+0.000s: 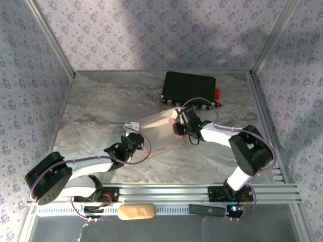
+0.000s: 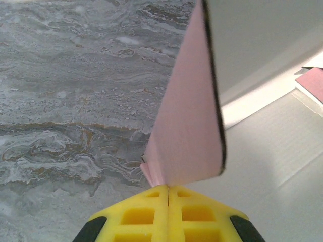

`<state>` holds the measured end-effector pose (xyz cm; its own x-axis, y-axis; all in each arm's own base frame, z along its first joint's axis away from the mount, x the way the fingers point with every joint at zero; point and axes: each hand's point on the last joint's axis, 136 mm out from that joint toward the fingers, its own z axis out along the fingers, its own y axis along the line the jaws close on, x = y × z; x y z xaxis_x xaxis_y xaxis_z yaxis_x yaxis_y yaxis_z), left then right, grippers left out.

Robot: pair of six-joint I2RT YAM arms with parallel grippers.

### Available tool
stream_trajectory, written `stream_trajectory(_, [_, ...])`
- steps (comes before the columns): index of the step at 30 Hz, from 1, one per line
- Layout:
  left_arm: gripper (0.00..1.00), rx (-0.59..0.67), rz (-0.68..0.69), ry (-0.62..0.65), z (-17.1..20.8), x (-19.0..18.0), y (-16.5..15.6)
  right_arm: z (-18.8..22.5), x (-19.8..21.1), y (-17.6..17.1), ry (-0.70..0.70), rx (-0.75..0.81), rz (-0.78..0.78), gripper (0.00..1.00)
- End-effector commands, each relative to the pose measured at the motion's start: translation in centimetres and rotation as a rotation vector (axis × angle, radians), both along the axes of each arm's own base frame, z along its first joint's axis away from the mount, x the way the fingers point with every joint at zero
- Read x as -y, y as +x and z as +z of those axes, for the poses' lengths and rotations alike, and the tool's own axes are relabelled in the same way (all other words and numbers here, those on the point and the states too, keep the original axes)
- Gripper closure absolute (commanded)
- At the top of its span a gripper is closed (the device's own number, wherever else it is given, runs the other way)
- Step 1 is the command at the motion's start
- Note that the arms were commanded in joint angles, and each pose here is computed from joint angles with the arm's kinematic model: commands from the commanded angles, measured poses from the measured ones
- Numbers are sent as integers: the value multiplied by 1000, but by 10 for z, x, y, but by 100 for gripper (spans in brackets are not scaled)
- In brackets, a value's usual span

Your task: Fold the paper box

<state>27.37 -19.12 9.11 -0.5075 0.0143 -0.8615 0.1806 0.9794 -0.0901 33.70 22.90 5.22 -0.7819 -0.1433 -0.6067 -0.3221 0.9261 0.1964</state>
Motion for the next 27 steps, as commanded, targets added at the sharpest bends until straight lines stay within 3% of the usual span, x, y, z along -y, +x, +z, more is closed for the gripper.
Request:
stream_trajectory(1, [100,-72,-18,-21,-2,5,0,-24,2,-16,-81,-74,32,63])
stream_trajectory(8, [100,-224,79,-86,-1,-13,4,-13,9,-25,-37,-45,18,54])
stream_trajectory(20, [100,-244,61,-92,24,-11,5,69,24,-36,164,66,-37,41])
stream_trajectory(27, [100,-304,81,-91,28,-6,7,49,21,-48,109,-44,-50,44])
